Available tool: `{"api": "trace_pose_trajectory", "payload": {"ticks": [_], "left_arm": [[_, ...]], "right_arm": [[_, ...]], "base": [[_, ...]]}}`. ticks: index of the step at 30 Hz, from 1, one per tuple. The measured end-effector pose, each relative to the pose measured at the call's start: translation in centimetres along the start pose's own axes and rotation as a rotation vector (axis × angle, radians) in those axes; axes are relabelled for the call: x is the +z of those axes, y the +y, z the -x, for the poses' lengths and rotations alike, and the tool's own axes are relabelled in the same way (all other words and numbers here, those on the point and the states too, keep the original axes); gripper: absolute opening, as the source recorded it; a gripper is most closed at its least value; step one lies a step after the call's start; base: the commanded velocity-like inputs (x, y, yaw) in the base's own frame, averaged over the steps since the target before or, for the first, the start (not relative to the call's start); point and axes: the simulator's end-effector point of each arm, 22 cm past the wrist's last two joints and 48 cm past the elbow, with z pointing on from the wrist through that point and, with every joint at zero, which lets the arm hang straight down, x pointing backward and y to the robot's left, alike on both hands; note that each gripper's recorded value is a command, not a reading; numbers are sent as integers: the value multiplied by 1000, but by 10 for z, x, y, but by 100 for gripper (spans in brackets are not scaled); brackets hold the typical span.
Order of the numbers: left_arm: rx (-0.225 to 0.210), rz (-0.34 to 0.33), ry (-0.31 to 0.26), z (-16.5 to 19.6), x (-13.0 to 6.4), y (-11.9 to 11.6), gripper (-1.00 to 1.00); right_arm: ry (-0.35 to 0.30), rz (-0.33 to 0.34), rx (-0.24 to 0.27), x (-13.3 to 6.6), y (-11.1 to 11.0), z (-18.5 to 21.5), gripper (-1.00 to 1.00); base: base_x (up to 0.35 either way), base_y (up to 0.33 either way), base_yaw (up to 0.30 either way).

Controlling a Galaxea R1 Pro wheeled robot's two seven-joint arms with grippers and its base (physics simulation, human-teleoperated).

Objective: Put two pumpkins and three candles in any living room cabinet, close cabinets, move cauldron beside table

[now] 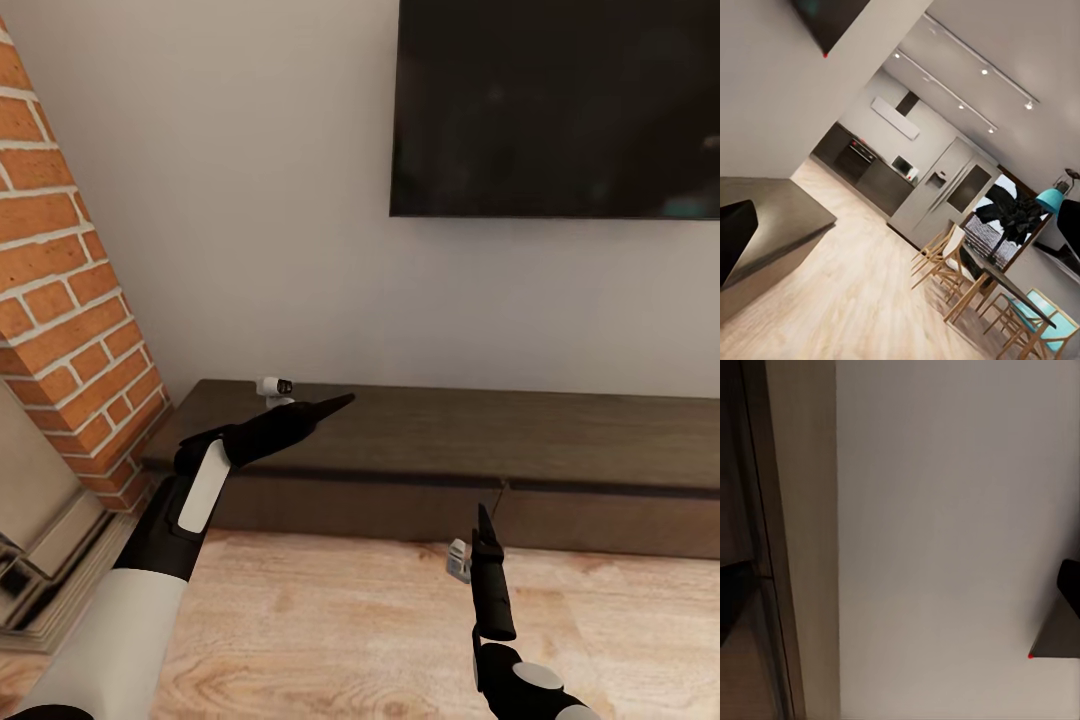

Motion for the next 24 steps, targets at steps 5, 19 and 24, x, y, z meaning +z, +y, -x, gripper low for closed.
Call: {"api": "trace_pose_trajectory", "payload": {"ticks": [5, 19, 24], "left_arm": [[0, 0, 0, -9, -4, 5, 100], [0, 0, 1, -36, -15, 19, 100], [0, 0, 1, -45, -19, 23, 100]], "right_arm": [[0, -1, 0, -3, 10, 0, 100], [-3, 21, -37, -20, 52, 0, 100], [-7, 18, -32, -29, 63, 10, 100]], "base": [[0, 0, 0], [0, 0, 0], [0, 0, 0]]}}
